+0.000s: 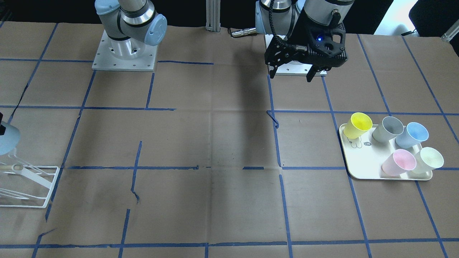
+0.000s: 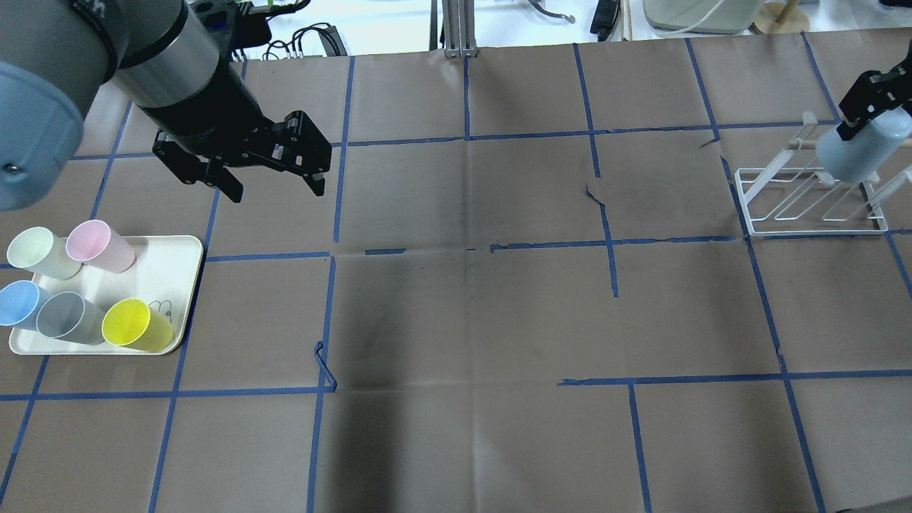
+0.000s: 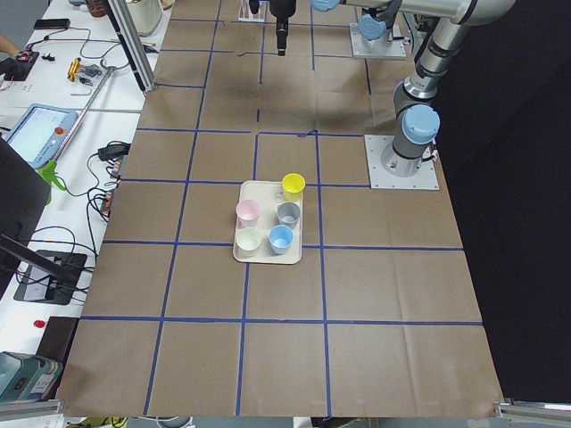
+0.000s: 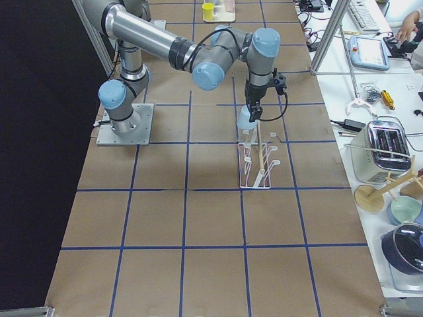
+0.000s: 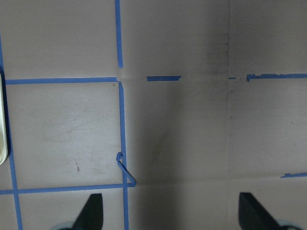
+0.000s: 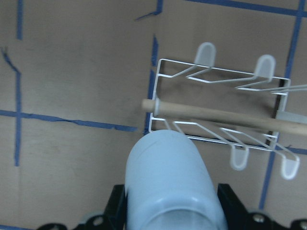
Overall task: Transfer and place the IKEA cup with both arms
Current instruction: 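Lift the light blue cup up off the rack dowel with the right gripper, then carry the cup to center with right gripper while left gripper reaches toward it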
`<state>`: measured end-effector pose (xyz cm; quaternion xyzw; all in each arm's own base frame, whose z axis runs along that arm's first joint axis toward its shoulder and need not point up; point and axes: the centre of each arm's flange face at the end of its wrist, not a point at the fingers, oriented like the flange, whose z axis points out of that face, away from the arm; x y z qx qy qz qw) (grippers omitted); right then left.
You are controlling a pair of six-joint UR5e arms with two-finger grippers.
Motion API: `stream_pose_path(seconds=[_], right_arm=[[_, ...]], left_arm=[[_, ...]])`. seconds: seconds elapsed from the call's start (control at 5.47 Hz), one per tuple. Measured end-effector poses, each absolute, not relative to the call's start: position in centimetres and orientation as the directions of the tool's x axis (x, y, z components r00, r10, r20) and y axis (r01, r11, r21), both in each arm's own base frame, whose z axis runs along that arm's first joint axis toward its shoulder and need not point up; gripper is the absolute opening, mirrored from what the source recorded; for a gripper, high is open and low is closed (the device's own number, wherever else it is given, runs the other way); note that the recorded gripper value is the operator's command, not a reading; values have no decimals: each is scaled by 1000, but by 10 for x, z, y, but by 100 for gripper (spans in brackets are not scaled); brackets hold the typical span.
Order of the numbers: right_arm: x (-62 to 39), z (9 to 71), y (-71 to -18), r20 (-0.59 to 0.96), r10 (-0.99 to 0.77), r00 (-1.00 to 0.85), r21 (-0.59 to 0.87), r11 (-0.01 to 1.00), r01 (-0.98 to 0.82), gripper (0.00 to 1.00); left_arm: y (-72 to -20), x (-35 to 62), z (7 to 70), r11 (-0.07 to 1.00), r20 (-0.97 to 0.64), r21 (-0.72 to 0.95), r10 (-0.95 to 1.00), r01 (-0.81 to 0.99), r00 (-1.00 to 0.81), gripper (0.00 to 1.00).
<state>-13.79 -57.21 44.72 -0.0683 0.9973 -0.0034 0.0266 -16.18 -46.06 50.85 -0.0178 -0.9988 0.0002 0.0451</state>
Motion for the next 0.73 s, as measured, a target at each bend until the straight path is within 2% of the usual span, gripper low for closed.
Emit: stream_pose_path(seconds=[0.18, 0.37, 0.73], right_arm=[[-118, 462, -567, -213, -129, -969, -20, 992, -127, 47], [-90, 463, -559, -441, -88, -893, 3, 995, -99, 48], [-13, 458, -545, -796, 81, -600, 138, 989, -49, 47]], left_arm=[[-464, -143, 505, 996, 135, 25, 84, 89, -987, 99], [-466, -116, 498, 989, 239, 71, 111, 131, -965, 99], [-461, -79, 479, 978, 485, 137, 72, 157, -872, 99]])
